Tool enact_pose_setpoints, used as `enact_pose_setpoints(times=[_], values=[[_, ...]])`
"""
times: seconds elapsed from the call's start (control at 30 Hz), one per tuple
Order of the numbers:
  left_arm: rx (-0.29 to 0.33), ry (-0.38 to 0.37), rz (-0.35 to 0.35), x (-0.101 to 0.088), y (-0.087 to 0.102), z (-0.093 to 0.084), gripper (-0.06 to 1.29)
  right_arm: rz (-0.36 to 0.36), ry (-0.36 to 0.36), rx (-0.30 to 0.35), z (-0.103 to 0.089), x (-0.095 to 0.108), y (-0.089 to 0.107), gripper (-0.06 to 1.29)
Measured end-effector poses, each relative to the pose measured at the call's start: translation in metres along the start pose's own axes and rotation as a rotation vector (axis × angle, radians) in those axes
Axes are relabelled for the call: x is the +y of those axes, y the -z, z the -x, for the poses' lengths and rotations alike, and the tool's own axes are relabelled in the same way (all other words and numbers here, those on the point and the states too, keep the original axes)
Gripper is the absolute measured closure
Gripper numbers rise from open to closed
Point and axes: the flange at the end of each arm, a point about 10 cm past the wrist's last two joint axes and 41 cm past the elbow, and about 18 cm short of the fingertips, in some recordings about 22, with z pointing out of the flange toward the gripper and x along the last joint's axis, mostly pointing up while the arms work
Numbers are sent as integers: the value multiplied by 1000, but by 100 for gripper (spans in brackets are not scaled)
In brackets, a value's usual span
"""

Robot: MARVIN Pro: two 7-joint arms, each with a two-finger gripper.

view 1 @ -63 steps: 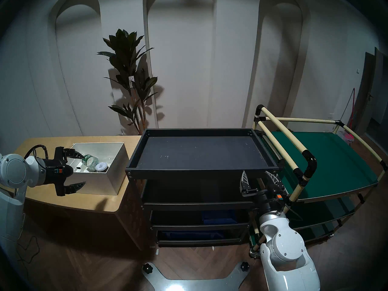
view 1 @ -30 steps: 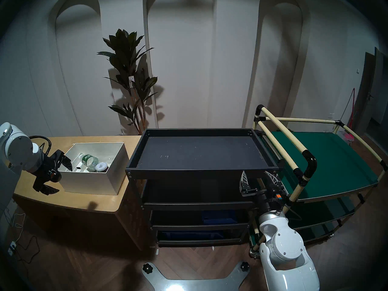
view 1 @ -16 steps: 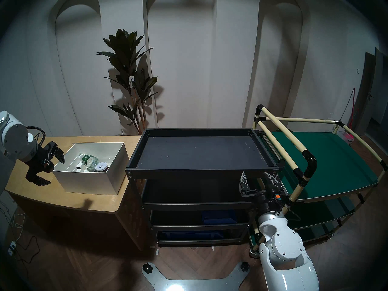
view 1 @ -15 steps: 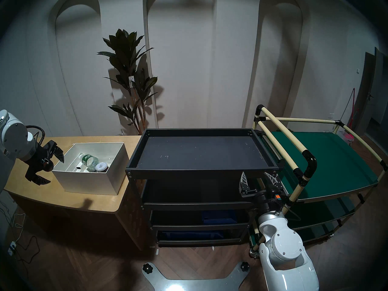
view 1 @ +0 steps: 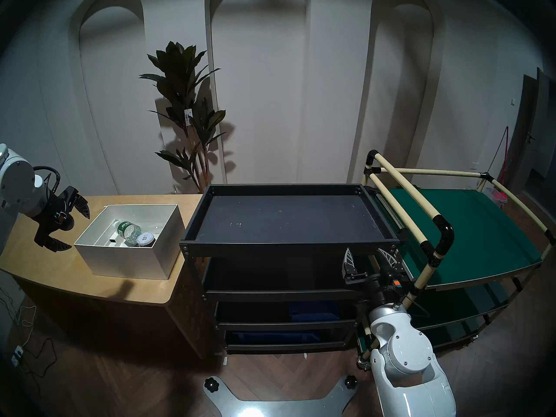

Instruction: Put the storage box onto the shelf

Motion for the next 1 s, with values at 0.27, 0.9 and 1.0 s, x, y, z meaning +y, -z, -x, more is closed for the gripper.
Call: enact_pose_setpoints(times=[0.27,0.9,1.0], values=[[29,17,-33,-5,-3,-4,-2,0,0,-6,3,0,0,-2],[104,64,-193,-25,-6,-22,-2,0,1,-21,9,0,-1,-2],[118,76,-206,-25,-10,-26,-2,0,1,-23,10,0,-1,-2]])
